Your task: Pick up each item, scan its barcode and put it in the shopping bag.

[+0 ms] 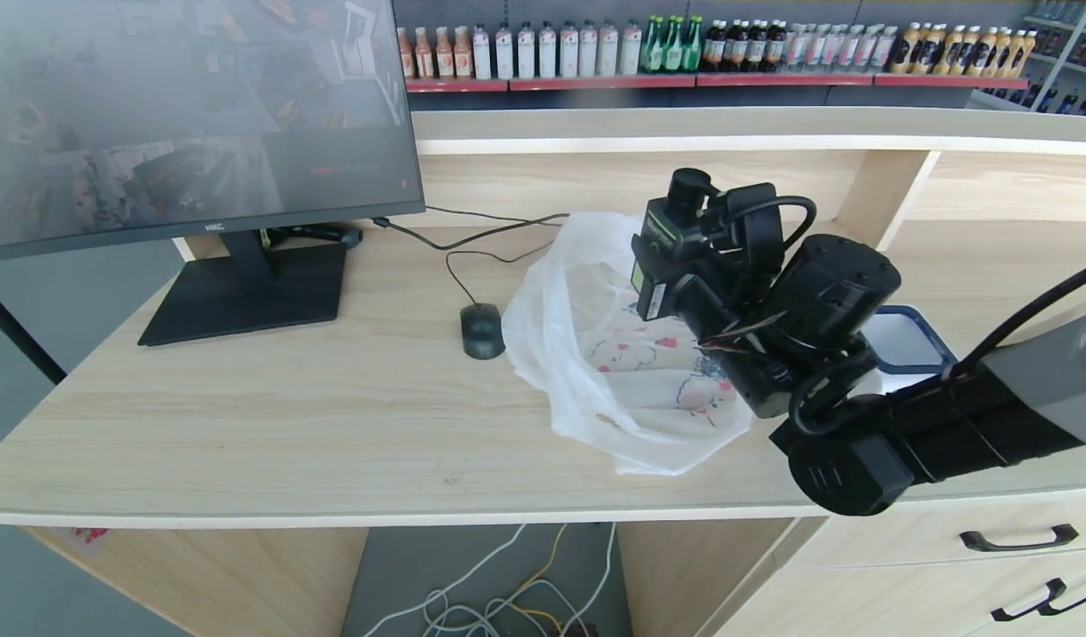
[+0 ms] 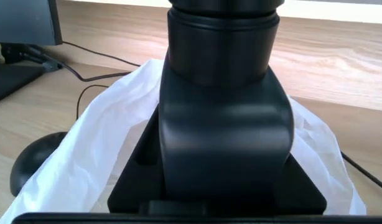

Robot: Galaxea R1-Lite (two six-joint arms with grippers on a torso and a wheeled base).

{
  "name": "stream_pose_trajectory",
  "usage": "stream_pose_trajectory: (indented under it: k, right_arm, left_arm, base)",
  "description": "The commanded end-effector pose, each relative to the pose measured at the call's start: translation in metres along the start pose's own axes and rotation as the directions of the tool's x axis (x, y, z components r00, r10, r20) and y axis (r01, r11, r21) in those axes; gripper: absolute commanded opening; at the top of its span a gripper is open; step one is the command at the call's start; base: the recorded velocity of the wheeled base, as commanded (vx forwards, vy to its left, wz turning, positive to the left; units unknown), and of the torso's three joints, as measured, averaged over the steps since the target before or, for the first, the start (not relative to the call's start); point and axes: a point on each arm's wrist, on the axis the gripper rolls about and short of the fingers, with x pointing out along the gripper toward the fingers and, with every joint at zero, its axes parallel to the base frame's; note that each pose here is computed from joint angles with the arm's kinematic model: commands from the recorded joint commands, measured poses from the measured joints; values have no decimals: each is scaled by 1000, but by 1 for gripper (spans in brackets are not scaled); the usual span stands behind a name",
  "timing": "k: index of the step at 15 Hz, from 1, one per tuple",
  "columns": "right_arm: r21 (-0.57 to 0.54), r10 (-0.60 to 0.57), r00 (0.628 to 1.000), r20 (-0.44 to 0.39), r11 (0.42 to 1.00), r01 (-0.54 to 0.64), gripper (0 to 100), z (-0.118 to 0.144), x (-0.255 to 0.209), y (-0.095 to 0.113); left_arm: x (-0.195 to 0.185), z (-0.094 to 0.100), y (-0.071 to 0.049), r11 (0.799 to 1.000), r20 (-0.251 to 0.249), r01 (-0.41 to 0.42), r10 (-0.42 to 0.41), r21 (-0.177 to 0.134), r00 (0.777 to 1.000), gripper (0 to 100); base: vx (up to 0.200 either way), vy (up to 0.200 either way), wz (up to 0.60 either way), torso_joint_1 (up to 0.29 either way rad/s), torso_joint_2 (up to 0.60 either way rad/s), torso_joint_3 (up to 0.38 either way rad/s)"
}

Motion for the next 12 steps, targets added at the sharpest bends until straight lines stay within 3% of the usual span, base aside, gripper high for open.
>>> stream_pose_trajectory:
  k: [1, 5, 12]
  right_arm:
    - [-3, -1, 1000, 22, 1000, 1, 0, 6, 20, 2]
    - [-25, 14, 1000, 15, 1000, -14, 0, 6, 35, 8]
    - [-42, 48, 998, -30, 998, -50, 0, -19, 38, 25]
  left_arm:
    - [0, 0, 0, 1000, 1, 0, 0, 0, 1000, 100]
    - [0, 0, 0, 1000, 1, 0, 0, 0, 1000, 100]
    - [0, 0, 0, 1000, 1, 0, 0, 0, 1000, 100]
  base:
    - [0, 0, 0, 0, 0, 0]
    - [0, 0, 0, 0, 0, 0]
    - [0, 0, 0, 0, 0, 0]
